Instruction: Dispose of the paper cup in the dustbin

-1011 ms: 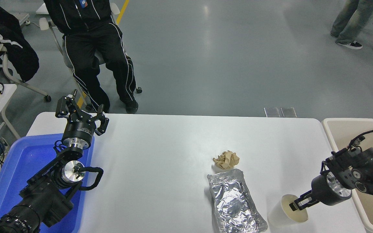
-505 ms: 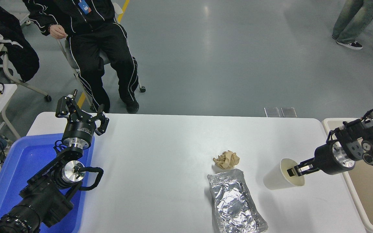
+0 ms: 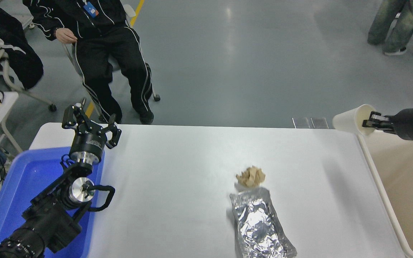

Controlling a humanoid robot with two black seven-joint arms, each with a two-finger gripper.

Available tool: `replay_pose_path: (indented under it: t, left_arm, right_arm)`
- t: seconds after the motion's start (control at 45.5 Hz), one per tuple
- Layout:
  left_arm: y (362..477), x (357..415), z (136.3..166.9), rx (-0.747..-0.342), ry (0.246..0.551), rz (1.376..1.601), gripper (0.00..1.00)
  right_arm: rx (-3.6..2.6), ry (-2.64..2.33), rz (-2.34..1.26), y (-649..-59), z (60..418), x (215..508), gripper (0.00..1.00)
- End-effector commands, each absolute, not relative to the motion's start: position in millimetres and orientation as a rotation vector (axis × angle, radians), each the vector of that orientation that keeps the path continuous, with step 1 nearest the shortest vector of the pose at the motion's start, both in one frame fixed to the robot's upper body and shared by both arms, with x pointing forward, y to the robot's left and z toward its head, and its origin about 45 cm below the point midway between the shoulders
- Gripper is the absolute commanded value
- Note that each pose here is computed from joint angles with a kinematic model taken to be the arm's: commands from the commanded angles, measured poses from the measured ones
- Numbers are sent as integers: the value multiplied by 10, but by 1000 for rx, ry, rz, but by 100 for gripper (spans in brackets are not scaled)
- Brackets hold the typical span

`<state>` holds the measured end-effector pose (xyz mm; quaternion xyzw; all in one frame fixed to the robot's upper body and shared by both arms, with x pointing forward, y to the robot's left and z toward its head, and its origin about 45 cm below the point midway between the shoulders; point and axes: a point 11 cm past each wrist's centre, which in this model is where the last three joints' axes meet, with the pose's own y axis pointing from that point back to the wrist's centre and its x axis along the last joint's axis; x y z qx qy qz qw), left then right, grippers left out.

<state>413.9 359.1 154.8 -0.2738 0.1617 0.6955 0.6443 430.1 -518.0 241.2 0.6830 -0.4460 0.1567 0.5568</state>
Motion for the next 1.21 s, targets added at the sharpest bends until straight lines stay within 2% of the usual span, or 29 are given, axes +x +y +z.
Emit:
replay_pose_path:
  t: [0.0,0.132,0.242,0.374,0.593,0.879,0.923,1.011,1.055,1.099,1.143,1.187]
  left_arm:
    - [3588,4137,1544,-623,369,1584,100]
    - [3598,4137,1549,-624,368,1585,100]
    - [3588,4137,1544,-623,369,1584,100]
    - [3588,4137,1544,-623,369,1584,100]
    - [3588,4137,1544,-623,369,1584,100]
    - [3595,4137,1547,-622,368,1584,100]
    - [3588,4137,1544,-623,369,1584,100]
    - [3598,4137,1549,-624,368,1585,100]
    - [3595,4137,1547,-622,368,1584,100]
    - [3598,4137,1549,-624,368,1585,100]
    - [3595,4137,1547,-622,368,1584,100]
    - [3588,4137,1544,-623,369,1584,100]
  right_arm:
    - [1331,-1386,252,-6105,2288,3715,0]
    - [1099,-1415,171,-6532,1994,3115,0]
    - [960,-1423,94,-6661,1736,2773,0]
    - [995,-1414,52,-6504,1438,2705,0]
    - [1073,-1380,31,-6125,1045,2781,0]
    - [1069,-1375,41,-6057,941,2745,0]
    - [1058,-1377,52,-6065,936,2731,11]
    - [1050,-1373,55,-6073,906,2684,14]
    - [1048,-1375,57,-6075,909,2684,22]
    - [1037,-1379,70,-6086,925,2688,35]
    - [999,-1398,113,-6125,987,2705,67]
    - [970,-1414,149,-6136,1024,2726,80]
